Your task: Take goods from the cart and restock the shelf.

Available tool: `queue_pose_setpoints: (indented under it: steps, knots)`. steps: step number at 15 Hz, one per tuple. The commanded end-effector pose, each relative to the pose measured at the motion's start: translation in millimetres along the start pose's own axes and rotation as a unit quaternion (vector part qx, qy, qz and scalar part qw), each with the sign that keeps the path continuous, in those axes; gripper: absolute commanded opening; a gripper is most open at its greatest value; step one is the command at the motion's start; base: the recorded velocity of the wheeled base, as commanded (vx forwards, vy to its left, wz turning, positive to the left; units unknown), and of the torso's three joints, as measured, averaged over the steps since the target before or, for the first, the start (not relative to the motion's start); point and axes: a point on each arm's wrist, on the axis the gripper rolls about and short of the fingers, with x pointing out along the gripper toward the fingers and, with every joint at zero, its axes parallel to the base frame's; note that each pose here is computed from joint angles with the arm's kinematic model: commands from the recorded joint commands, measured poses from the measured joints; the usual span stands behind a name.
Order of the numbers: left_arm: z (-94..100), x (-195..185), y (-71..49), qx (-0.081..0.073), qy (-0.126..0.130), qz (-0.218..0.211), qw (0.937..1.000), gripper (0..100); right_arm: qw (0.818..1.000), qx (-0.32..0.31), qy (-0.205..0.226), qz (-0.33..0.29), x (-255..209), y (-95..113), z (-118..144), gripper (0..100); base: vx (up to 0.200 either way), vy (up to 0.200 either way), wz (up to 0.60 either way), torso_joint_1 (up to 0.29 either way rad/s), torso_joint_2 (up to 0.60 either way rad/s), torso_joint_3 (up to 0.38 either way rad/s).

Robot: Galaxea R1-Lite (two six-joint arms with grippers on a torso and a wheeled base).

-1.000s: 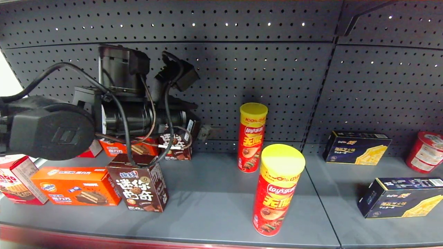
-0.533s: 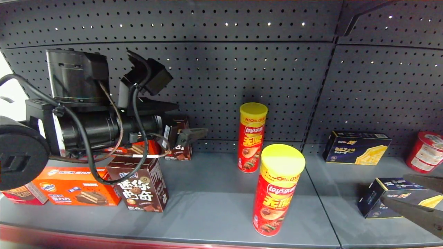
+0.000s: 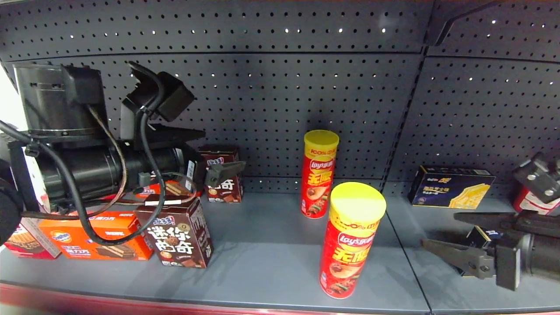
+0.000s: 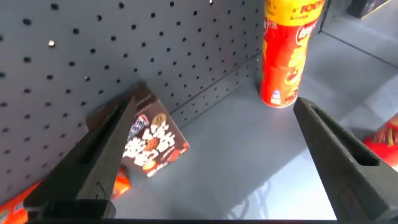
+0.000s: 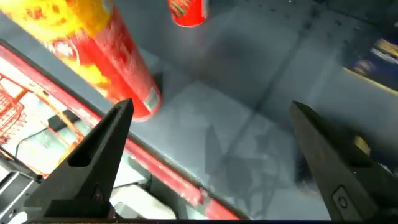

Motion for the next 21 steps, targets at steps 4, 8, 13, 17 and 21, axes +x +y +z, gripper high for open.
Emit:
queue_pose_setpoints:
  steps: [4, 8, 13, 17, 21]
  knots:
    - [-25.7, -24, 4.5, -0.003, 0.008, 0.022, 0.9997, 100, 0.999, -0.005, 0.045, 0.014, 44, 2, -4, 100, 0.000, 0.000, 0.00, 0.000, 0.00, 0.000]
    - [-22.0, -27, 3.0, -0.001, 0.002, 0.021, 0.9998, 100, 0.998, -0.007, 0.058, 0.020, 51, 4, -7, 100, 0.000, 0.000, 0.00, 0.000, 0.00, 0.000]
    - [-13.2, -39, 0.0, 0.003, -0.018, 0.024, 0.9995, 100, 0.998, -0.006, 0.064, 0.023, 50, 4, -11, 100, 0.000, 0.000, 0.00, 0.000, 0.00, 0.000]
    - [-10.5, -77, -8.1, 0.003, -0.029, 0.030, 0.9991, 100, 0.997, -0.006, 0.074, 0.023, 56, 4, -13, 100, 0.000, 0.000, 0.00, 0.000, 0.00, 0.000]
    - [-27.8, -109, -11.3, -0.001, -0.032, 0.059, 0.9978, 100, 0.996, -0.006, 0.083, 0.025, 59, 5, -16, 100, 0.000, 0.000, 0.00, 0.000, 0.00, 0.000]
